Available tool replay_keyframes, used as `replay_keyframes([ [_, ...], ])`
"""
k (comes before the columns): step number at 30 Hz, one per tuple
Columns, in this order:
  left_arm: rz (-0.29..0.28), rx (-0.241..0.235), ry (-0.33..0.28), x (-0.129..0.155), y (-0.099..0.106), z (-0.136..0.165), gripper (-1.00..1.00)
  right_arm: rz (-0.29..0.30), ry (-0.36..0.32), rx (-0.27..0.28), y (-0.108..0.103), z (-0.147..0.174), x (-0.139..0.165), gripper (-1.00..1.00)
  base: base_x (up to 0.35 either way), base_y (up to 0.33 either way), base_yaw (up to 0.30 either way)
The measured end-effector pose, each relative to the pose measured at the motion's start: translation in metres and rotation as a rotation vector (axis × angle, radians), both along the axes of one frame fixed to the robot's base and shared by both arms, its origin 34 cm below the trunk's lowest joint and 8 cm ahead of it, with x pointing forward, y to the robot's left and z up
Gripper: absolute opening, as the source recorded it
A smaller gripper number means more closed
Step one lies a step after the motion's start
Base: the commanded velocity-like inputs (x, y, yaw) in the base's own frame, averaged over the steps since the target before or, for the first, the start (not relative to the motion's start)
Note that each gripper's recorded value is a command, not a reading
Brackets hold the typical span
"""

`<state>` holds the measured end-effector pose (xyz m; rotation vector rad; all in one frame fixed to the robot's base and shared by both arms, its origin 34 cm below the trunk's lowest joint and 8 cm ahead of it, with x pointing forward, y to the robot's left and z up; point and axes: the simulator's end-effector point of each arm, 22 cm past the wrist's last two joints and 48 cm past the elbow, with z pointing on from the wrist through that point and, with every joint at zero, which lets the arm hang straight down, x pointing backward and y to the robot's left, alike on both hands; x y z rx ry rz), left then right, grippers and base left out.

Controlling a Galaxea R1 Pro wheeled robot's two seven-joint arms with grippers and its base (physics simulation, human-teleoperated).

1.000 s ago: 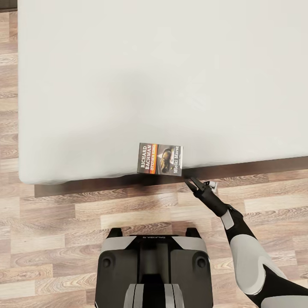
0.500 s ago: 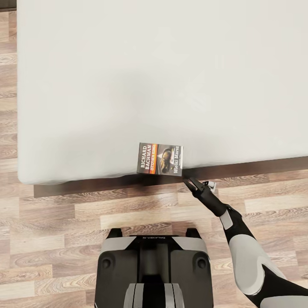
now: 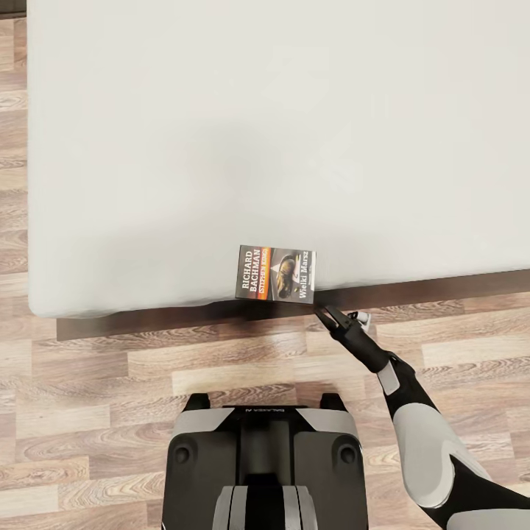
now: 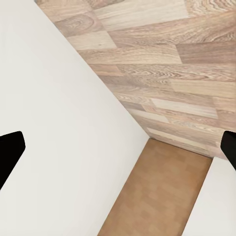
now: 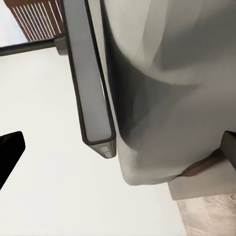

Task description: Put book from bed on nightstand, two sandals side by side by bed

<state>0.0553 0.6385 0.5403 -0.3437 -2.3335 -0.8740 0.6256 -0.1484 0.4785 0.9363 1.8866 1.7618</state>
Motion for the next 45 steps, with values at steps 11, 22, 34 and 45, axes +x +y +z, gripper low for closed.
replay_keyframes([
  [11, 0.0, 0.0, 0.0, 0.0, 0.0, 0.0, 1.0, 0.014, -0.004, 0.017, 0.012, 0.002, -0.001, 1.0, 0.0, 0.0, 0.0],
  [22, 0.0, 0.0, 0.0, 0.0, 0.0, 0.0, 1.0, 0.056, -0.007, 0.035, 0.028, 0.005, -0.004, 1.0, 0.0, 0.0, 0.0],
  [34, 0.0, 0.0, -0.001, 0.001, 0.0, -0.006, 1.0, 0.06, -0.007, 0.035, 0.03, -0.001, -0.003, 1.0, 0.0, 0.0, 0.0],
  [45, 0.0, 0.0, 0.0, 0.0, 0.0, -0.006, 1.0, 0.059, -0.007, 0.035, 0.031, -0.001, -0.002, 1.0, 0.0, 0.0, 0.0],
])
